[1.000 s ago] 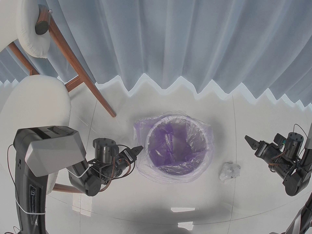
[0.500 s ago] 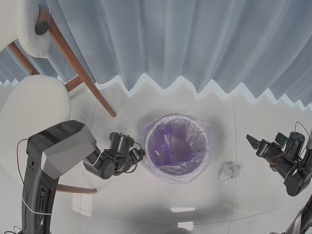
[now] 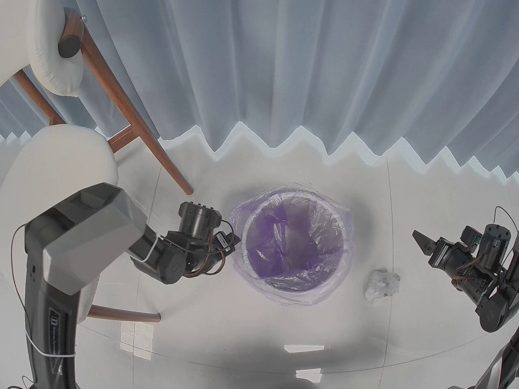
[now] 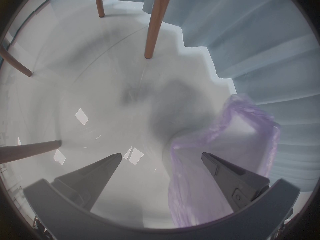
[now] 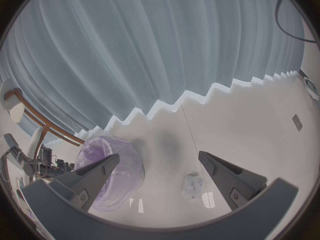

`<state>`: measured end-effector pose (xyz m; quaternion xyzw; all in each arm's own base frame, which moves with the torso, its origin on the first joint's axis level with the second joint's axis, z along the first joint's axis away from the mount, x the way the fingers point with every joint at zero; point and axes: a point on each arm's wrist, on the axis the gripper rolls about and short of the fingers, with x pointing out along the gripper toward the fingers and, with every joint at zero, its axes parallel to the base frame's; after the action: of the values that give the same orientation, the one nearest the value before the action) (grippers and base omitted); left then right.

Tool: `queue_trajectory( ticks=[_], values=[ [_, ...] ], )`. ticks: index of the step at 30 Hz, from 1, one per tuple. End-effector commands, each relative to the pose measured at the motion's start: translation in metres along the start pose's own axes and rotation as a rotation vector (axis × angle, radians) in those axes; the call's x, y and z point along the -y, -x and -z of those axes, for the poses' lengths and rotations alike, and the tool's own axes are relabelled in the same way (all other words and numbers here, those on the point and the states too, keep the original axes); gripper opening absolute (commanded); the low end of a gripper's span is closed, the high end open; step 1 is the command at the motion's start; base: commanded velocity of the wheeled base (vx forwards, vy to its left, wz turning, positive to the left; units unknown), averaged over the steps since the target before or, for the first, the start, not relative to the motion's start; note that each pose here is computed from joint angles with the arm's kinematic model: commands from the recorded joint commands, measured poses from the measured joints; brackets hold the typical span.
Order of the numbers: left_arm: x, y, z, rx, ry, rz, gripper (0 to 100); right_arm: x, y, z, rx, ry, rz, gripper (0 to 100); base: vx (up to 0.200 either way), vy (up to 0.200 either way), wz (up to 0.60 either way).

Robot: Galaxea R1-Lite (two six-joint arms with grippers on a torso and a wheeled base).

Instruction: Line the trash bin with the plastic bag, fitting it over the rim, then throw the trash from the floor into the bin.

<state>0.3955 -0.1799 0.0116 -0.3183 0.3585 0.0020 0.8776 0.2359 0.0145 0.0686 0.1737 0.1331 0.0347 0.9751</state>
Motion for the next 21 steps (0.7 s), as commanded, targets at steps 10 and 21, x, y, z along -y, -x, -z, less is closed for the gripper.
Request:
queue_trajectory(
  ticks=[10,21],
  values=[
    [-0.006,0.167,0.012,0.0,-0.028,0.098,100,-0.016,-0.005,0.014,-0.054,0.073,-0.067,100,0.0,0.0,0.0],
    [-0.021,0.273,-0.002,0.273,0.006,0.498,100,-0.018,-0.044,0.077,-0.305,0.225,-0.19,100,0.0,0.0,0.0]
  ],
)
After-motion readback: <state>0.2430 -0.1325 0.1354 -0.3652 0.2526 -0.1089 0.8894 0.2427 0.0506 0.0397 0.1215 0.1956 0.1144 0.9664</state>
